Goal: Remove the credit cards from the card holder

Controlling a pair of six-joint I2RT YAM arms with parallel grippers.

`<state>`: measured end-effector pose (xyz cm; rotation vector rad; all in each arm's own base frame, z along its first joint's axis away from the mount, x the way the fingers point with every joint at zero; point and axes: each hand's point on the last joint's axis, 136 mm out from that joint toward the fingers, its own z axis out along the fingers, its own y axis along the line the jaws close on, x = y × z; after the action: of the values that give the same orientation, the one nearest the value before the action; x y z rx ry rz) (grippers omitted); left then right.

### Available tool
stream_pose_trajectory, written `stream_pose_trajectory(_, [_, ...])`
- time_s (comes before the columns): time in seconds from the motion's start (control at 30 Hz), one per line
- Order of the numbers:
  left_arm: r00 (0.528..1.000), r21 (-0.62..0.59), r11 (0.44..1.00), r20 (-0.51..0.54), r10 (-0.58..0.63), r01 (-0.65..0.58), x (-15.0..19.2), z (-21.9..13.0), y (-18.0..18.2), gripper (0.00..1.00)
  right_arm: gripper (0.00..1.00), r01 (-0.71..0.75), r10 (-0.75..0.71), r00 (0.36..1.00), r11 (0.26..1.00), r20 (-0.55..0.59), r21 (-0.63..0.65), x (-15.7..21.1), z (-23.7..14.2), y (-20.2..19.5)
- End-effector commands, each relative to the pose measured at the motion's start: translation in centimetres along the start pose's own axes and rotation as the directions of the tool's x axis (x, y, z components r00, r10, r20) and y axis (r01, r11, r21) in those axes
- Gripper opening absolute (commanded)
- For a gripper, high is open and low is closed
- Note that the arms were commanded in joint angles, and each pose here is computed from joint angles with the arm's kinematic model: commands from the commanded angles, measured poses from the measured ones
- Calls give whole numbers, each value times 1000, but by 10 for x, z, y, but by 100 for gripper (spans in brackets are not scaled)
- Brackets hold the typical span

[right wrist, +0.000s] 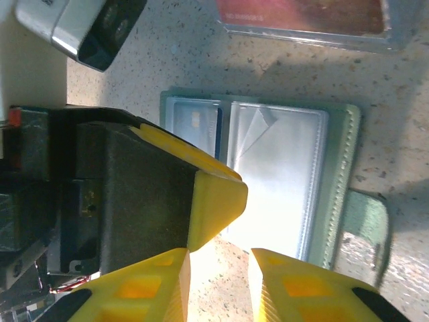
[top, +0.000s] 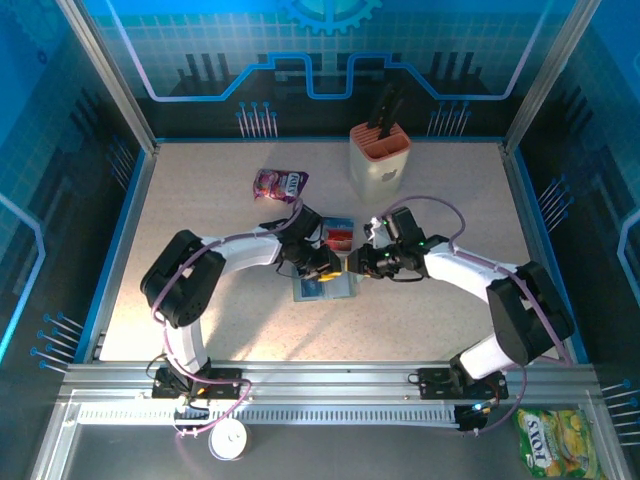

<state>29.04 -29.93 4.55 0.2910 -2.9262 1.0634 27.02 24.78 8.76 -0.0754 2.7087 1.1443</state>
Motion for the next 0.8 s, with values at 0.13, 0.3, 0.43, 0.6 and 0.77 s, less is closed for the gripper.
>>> stream_pose_trajectory(0.13, [999,53,998,36,-17,15,-2,-27,16,23,30,15,-14,999,999,-34,31,-1,14,16])
stream_pose_trajectory(0.3, [997,52,998,59,-43,40,0,-41,33,23,30,36,-35,997,999,-69,25,-2,32,28])
stream_pose_trajectory(0.43, [995,43,997,73,-68,65,6,-50,49,23,30,50,-48,994,999,-94,18,-2,48,38])
stream_pose_trajectory(0.6, [993,40,996,81,-87,84,9,-54,59,23,30,54,-52,991,998,-123,10,0,62,42])
stream_pose_trajectory(0.77, [993,35,996,79,-90,88,9,-51,62,23,30,50,-48,989,999,-137,13,4,66,39])
